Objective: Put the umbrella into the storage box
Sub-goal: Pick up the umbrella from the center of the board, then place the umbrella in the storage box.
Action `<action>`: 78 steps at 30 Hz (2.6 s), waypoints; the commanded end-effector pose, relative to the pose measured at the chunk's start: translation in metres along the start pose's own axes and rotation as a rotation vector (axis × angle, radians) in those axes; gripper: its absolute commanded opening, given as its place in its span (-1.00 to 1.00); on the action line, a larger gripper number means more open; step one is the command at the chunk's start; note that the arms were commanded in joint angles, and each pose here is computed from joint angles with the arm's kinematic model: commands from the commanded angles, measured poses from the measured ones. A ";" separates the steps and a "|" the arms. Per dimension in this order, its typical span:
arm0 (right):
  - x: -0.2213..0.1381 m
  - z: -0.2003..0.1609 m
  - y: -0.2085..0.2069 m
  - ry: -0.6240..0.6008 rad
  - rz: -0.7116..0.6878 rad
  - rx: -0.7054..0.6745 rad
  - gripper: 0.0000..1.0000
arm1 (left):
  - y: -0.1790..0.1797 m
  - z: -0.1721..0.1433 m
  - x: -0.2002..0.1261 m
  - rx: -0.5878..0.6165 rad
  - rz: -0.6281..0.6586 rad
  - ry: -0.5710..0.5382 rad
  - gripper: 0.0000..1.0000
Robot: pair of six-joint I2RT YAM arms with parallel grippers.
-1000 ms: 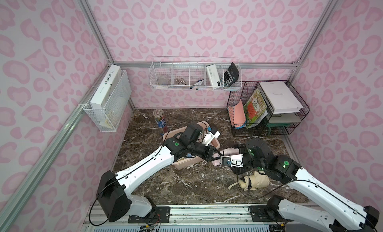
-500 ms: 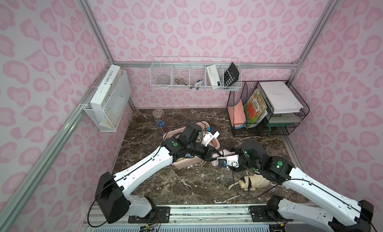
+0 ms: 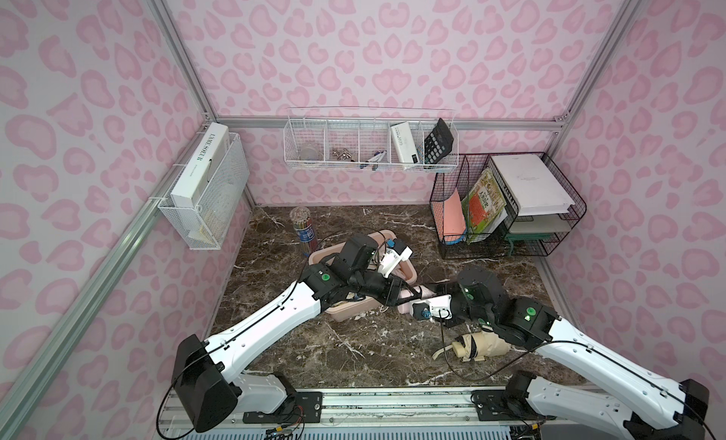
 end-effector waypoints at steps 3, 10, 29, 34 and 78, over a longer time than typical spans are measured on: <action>0.000 0.002 -0.007 -0.021 -0.058 0.059 -0.21 | 0.001 0.000 -0.015 0.028 0.052 -0.083 0.47; 0.007 0.003 -0.001 -0.052 -0.060 0.118 -0.23 | 0.024 0.000 -0.049 -0.012 0.284 -0.333 0.74; 0.055 0.038 -0.063 -0.116 -0.159 0.658 -0.43 | 0.082 -0.018 -0.151 -0.239 0.872 -0.899 0.74; 0.075 0.050 -0.076 -0.095 -0.158 0.768 -0.44 | 0.087 -0.023 -0.156 -0.270 0.915 -0.911 0.74; 0.196 -0.010 -0.077 0.571 -0.056 1.188 0.27 | 0.099 -0.050 -0.169 -0.435 0.996 -0.928 0.75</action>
Point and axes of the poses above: each gripper's point midway between its finger pads, its own x axis out along the fingers, its own y axis along the line the jaws close on, z = x × y, the point moved 7 cm from there along -x, back along the fingers, and after that the axes turned 13 degrees about -x, right-handed, at the moved point
